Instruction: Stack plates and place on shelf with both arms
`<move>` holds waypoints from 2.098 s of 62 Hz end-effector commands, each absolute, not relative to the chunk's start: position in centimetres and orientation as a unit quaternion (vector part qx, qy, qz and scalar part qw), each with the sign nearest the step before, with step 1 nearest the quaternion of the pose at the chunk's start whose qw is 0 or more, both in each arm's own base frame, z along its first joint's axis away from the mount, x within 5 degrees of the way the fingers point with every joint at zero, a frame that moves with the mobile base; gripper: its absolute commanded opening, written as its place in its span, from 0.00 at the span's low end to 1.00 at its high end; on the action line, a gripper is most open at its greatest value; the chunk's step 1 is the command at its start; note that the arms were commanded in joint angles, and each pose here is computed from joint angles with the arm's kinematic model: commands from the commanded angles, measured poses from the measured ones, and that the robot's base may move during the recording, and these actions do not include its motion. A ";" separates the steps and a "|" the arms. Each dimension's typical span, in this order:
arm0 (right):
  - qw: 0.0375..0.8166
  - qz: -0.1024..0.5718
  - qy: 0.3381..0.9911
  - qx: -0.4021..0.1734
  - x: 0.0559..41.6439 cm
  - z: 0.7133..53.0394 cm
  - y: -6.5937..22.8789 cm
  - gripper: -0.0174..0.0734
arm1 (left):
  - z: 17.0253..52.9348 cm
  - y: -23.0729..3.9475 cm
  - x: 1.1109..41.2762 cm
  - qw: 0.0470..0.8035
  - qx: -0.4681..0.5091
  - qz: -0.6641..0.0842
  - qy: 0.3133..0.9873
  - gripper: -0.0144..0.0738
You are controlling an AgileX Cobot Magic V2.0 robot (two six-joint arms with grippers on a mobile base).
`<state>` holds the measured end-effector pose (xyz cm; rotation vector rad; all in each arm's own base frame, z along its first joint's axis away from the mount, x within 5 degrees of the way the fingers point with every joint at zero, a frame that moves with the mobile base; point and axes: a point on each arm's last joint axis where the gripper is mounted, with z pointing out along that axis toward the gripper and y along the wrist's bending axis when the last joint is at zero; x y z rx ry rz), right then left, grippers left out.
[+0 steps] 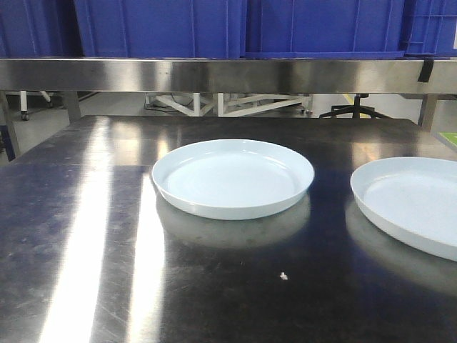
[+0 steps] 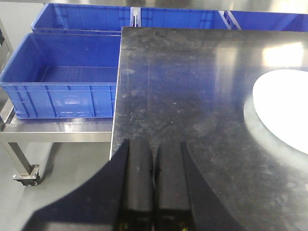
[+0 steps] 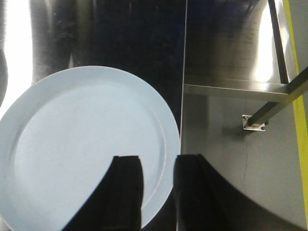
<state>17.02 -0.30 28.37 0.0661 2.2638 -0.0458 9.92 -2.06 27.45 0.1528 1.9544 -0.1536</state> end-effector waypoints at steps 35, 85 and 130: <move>0.440 -0.023 0.898 0.020 18.2 29.1 -0.4 0.59 | 29.1 -2.2 10.2 0.595 0.062 -0.076 0.798 0.27; 0.348 -0.028 0.930 0.111 25.9 20.7 -4.3 0.56 | 29.1 -2.2 10.2 0.595 0.062 -0.076 0.798 0.27; 0.469 -0.020 0.877 0.102 27.1 29.8 -3.5 0.25 | 29.1 -2.2 10.2 0.595 0.062 -0.076 0.798 0.27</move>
